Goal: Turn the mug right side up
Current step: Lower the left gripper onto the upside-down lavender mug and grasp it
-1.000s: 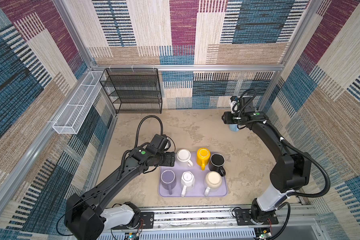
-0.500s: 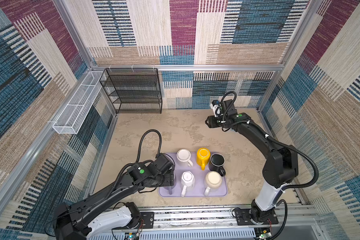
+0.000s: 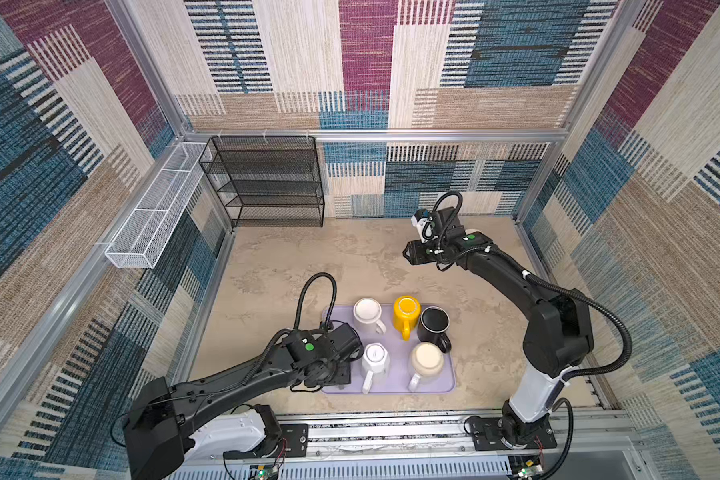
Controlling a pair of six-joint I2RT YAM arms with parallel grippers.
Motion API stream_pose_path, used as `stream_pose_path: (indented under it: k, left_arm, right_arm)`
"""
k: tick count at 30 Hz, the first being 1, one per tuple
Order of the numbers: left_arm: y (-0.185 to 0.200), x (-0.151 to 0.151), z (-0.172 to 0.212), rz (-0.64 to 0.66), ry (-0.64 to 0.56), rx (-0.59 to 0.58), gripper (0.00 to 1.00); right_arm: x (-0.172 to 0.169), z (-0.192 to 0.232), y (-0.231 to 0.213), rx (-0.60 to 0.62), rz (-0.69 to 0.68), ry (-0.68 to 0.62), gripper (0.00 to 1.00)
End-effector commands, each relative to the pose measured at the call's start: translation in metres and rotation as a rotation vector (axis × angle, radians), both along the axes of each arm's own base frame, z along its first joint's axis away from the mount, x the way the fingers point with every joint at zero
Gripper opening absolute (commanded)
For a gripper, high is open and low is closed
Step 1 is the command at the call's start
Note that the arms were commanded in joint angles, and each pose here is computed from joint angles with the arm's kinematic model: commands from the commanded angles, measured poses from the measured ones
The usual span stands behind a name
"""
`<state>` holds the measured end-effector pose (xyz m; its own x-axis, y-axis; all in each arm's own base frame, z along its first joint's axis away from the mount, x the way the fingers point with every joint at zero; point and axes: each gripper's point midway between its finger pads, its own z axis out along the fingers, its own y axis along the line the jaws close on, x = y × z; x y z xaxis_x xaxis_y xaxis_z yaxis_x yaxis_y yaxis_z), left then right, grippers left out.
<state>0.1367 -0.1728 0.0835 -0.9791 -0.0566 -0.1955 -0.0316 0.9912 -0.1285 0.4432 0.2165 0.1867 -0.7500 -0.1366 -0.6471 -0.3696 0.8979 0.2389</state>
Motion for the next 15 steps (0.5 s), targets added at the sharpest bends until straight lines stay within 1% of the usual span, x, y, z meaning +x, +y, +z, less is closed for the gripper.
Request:
stream_pose_path:
  k: [1,5,10,15]
  left_arm:
    - [-0.008,0.008,-0.003,0.004,-0.014,-0.001,0.64]
    - [-0.006,0.015,-0.007,0.001,-0.033,0.045,0.55]
    - [-0.002,0.027,-0.01,-0.007,-0.068,0.1,0.48]
    - [-0.005,0.039,-0.019,-0.023,-0.059,0.129,0.44]
  right_arm:
    - [0.0,0.009,0.004,0.031,0.0,-0.033,0.56]
    - [-0.006,0.006,0.004,0.029,0.002,-0.027,0.56]
    - [-0.01,0.005,0.002,0.029,0.002,-0.023,0.56]
    - [-0.014,0.0,0.004,0.045,0.003,-0.011,0.56]
